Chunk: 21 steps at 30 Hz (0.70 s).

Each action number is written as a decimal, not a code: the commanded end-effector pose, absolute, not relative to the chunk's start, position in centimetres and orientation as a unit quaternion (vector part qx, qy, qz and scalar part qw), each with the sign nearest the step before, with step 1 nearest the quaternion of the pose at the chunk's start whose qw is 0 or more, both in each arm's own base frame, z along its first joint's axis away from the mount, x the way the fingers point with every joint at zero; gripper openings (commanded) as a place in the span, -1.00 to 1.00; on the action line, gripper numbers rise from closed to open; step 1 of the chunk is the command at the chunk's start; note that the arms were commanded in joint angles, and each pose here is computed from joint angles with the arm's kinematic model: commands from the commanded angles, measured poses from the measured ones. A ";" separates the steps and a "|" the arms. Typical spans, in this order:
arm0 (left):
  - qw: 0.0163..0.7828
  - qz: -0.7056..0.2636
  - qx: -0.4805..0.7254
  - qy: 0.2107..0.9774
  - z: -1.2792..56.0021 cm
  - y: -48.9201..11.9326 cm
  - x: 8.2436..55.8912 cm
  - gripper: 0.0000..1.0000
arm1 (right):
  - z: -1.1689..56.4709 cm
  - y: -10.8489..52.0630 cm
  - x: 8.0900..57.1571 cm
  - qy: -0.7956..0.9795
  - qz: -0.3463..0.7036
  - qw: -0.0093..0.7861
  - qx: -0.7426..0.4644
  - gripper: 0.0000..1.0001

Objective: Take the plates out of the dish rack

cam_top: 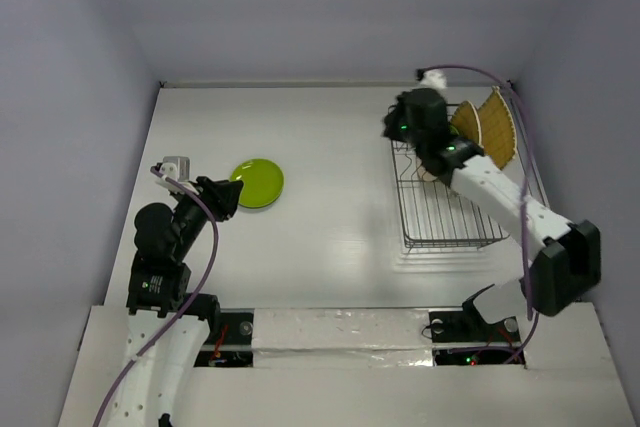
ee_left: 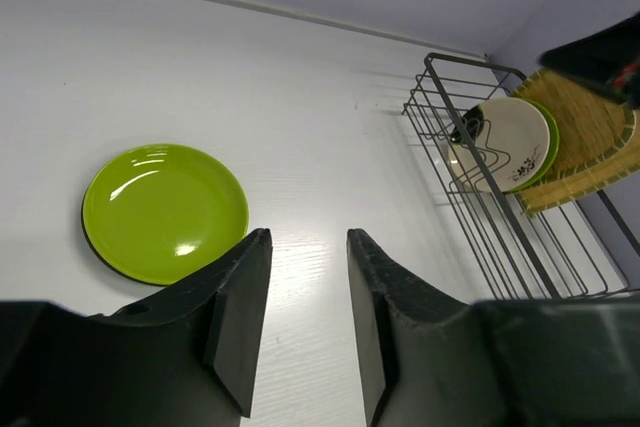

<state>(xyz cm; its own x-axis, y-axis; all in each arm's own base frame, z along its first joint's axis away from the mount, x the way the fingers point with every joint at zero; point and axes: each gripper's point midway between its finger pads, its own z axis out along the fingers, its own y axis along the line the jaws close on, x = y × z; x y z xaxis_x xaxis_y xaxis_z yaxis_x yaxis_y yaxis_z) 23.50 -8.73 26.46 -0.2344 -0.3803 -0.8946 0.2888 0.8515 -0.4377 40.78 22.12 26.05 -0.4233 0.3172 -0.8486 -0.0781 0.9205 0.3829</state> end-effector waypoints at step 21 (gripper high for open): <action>0.635 -0.280 -0.019 0.720 27.6 -9.1 23.5 -0.49 | 17.7 1.0 41.7 0.869 -0.103 0.452 0.170 -0.33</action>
<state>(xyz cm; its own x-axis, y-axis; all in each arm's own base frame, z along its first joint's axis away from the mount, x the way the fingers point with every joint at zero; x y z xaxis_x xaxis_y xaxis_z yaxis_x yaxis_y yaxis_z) 23.34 -8.77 26.65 -0.2284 -0.3805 -0.8961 0.2957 0.8499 -0.4362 40.60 1.63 16.79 -0.5651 0.2002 -0.8004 0.3724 0.9276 -0.0308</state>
